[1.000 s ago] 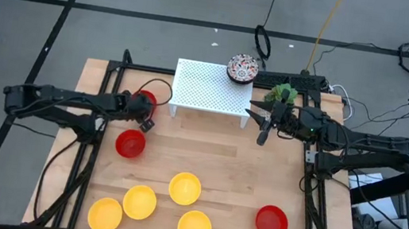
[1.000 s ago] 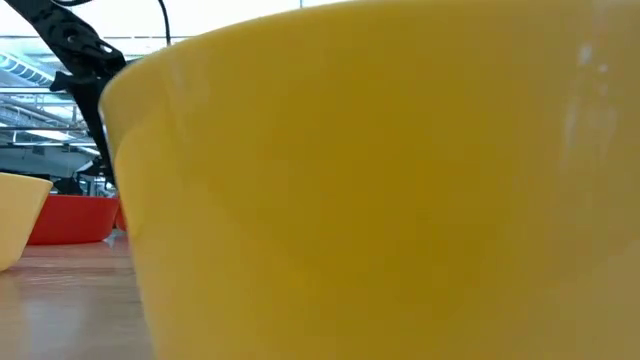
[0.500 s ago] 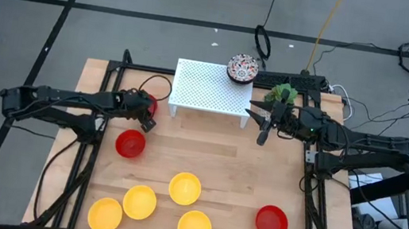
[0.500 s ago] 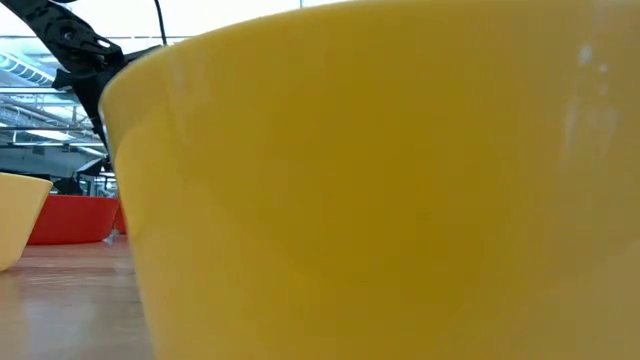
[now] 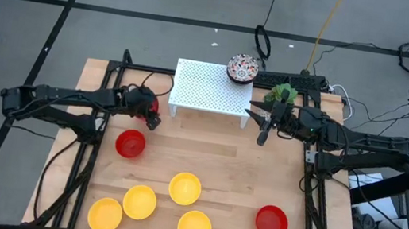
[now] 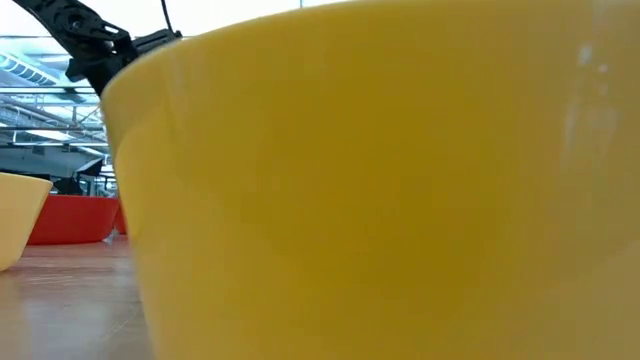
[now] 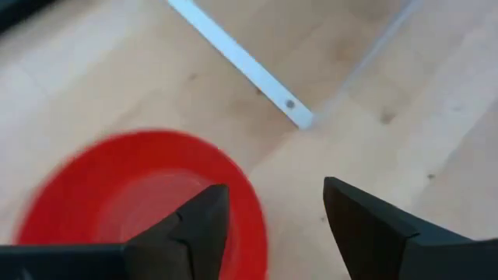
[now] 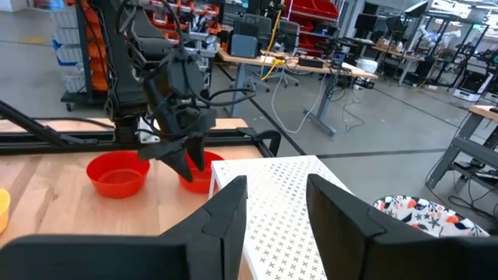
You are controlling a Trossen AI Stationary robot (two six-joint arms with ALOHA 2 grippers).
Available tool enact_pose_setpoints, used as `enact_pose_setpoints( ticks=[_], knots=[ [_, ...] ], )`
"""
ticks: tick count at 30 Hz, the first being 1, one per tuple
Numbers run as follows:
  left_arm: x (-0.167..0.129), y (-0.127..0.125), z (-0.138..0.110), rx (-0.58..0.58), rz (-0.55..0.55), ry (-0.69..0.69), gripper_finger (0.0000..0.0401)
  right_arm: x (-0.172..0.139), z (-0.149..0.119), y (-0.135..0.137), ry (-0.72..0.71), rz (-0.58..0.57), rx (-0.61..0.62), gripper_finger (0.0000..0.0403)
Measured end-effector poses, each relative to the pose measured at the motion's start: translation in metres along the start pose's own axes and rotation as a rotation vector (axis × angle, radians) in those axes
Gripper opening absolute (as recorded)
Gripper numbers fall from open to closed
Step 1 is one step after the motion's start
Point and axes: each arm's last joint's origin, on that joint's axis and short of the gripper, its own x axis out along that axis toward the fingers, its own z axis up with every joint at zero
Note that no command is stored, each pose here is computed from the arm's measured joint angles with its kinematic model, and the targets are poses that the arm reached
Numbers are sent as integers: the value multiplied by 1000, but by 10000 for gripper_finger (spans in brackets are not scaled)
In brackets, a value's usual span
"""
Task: Pick & Place Mini bowls
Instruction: Put the red bowl on the shelf
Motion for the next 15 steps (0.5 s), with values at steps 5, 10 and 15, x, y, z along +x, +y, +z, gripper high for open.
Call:
enact_pose_setpoints(
  ticks=[5, 10, 15],
  knots=[
    [2, 4, -10, -42, 79, 34, 214, 0, -1, 0, 8, 1, -3, 121],
    [4, 7, -15, -85, 161, 74, 214, 0, -1, 0, 9, 3, -3, 121],
    [13, 5, -19, -90, 140, 141, 214, 0, -1, 0, 12, 3, -4, 121]
  ],
)
